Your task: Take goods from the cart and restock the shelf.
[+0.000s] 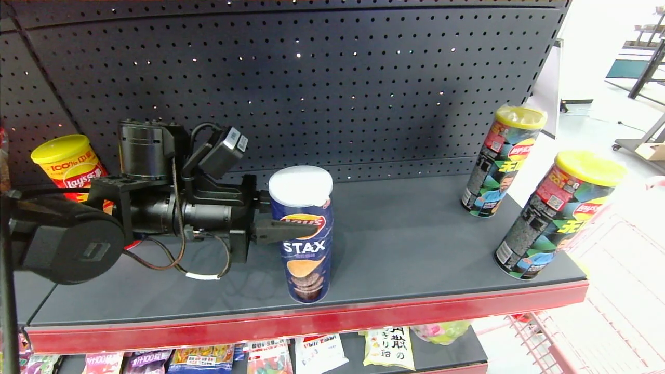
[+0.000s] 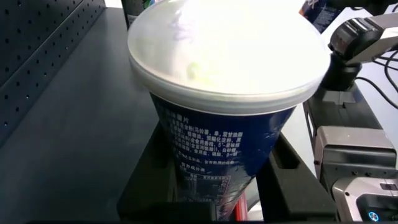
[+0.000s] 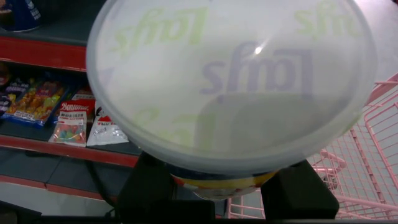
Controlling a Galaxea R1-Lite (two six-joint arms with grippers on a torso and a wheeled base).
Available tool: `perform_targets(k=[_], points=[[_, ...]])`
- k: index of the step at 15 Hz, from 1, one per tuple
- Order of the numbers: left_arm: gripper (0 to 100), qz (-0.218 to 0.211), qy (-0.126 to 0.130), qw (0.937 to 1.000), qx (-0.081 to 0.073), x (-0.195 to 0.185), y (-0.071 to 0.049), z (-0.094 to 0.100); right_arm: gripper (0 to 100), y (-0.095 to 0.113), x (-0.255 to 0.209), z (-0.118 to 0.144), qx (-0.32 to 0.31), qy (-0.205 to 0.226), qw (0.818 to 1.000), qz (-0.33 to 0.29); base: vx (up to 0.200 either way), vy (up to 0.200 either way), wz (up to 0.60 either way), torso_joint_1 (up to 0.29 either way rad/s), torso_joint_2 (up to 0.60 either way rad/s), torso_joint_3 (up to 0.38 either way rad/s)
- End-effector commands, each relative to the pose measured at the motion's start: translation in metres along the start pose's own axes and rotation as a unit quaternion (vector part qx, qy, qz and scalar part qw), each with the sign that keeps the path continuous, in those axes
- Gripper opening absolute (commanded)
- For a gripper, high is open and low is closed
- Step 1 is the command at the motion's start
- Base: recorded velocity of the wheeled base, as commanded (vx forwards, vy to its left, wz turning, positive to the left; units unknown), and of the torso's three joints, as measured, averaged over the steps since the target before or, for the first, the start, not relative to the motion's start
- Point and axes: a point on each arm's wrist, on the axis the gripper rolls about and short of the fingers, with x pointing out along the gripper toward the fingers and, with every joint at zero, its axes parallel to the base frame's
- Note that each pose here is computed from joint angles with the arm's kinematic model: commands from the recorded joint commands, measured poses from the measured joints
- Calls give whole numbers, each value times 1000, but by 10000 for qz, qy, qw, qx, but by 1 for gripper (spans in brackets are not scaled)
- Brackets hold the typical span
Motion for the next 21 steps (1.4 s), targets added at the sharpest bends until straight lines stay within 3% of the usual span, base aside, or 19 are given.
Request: perform_targets(k=[1,4,9,10,12,15,19,21], points=[[0,-1,12,10000,-29,0,0,-1,0,0,0,0,-1,7,10000,3,0,0,0,0,0,0],[0,-19,66,9999,-136,-1,-3,-7,0,0,0,0,-1,7,10000,3,0,0,0,0,0,0],[0,7,60,9999,-125,-2,-4,-6,0,0,0,0,-8,23,10000,4,0,0,0,0,0,0],[100,7,60,9999,-125,-2,-4,-6,0,0,0,0,-9,15,10000,4,0,0,0,0,0,0],[100,35,72,9999,-133,-3,-5,-6,0,0,0,0,-8,23,10000,4,0,0,0,0,0,0],[100,100,138,9996,-224,-10,-16,-11,0,0,1,2,-24,61,9999,100,0,0,0,0,0,0],[100,596,204,9973,-378,-47,-32,-18,0,-3,29,66,-19,553,9946,879,0,0,0,0,0,0],[100,961,294,9937,-487,-65,-50,-24,0,-4,59,107,-204,756,9878,1344,0,0,0,0,0,0]])
